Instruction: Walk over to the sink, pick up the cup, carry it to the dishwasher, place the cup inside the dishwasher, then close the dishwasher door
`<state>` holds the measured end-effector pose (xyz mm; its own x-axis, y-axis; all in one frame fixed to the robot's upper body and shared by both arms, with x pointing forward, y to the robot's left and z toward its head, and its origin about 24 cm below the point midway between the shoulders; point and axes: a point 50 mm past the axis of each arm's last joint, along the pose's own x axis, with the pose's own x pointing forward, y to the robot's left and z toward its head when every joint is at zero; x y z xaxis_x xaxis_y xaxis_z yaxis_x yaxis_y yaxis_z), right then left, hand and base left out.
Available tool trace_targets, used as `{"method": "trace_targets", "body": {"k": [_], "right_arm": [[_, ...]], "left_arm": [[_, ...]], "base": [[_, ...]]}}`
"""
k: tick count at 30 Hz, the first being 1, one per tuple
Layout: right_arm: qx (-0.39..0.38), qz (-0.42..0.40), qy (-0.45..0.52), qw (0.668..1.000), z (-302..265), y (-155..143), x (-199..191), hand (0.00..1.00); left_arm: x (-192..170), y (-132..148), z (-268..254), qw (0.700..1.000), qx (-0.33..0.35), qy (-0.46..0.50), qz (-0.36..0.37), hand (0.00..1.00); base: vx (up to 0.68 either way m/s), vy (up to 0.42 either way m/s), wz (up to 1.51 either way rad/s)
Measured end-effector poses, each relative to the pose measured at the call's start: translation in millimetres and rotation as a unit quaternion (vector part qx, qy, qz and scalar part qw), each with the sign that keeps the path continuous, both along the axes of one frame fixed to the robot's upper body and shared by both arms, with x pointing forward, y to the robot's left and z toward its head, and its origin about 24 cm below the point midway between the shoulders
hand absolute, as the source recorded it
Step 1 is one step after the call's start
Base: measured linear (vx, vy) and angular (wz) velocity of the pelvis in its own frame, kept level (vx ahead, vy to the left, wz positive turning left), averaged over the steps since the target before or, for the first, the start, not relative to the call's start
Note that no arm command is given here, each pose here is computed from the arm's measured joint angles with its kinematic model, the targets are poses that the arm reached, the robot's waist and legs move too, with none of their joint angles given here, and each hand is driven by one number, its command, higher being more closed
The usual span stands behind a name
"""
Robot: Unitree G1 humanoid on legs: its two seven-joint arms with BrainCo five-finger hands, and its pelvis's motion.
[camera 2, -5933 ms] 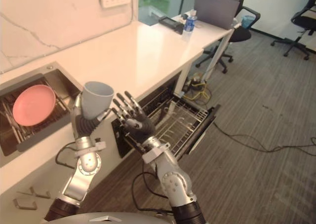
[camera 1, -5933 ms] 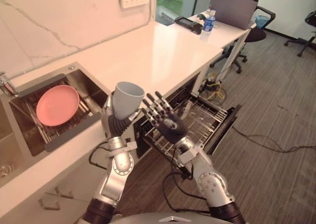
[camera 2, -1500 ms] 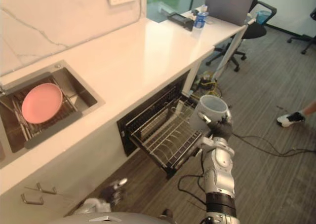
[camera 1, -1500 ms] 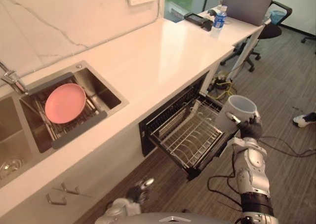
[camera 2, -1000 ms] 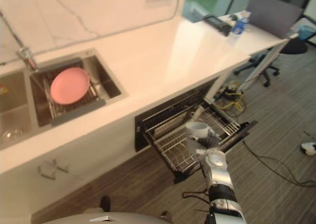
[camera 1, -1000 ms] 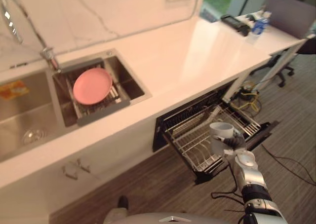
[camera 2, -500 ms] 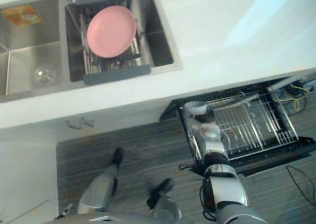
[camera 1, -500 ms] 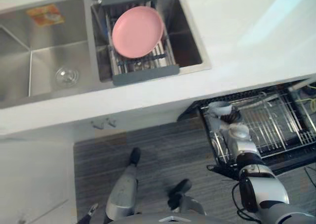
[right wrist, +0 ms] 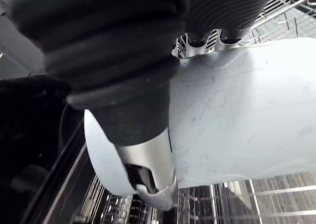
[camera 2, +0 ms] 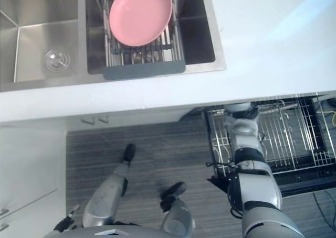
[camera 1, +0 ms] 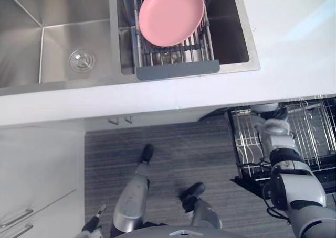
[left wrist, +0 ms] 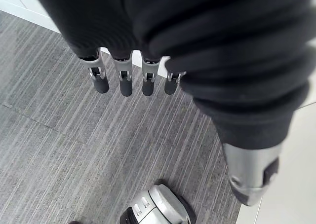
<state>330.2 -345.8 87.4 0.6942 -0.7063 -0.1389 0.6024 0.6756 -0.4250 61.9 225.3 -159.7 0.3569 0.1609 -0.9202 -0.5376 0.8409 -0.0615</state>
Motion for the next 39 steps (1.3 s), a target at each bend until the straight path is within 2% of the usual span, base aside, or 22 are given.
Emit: {"method": "trace_targets", "body": {"k": [3, 10, 19, 20, 31, 39], "right_arm": [[-0.004, -0.008, 0.002, 1.0, 5, -8, -2, 1.0], [0.044, 0.01, 0.044, 0.998, -12, -12, -7, 1.0], [0.041, 0.019, 0.045, 0.998, -5, -7, 3, 1.0], [0.04, 0.021, 0.04, 0.998, -1, -6, 5, 0.0], [0.062, 0.061, -0.031, 0.996, 26, 5, 24, 0.0], [0.084, 0.095, -0.126, 0.984, 45, 22, 34, 0.0]], "left_arm": [[0, 0, 0, 1.0, -0.001, -0.002, -0.003, 0.0], [3, -3, 0, 0.999, 0.001, 0.002, -0.043, 0.0], [5, -15, -1, 0.996, -0.009, 0.002, -0.085, 0.0], [5, -16, -2, 0.996, -0.01, 0.002, -0.09, 0.0], [7, -19, -1, 0.995, -0.01, -0.009, -0.102, 0.0], [9, -19, -1, 0.995, -0.008, -0.013, -0.101, 0.0]], "base": [[-0.02, -0.048, -0.06], [-0.05, -0.046, -0.07], [-0.07, -0.039, -0.02], [-0.03, -0.062, 0.07], [-0.02, -0.059, 0.07], [-0.05, -0.063, -0.11]]}}
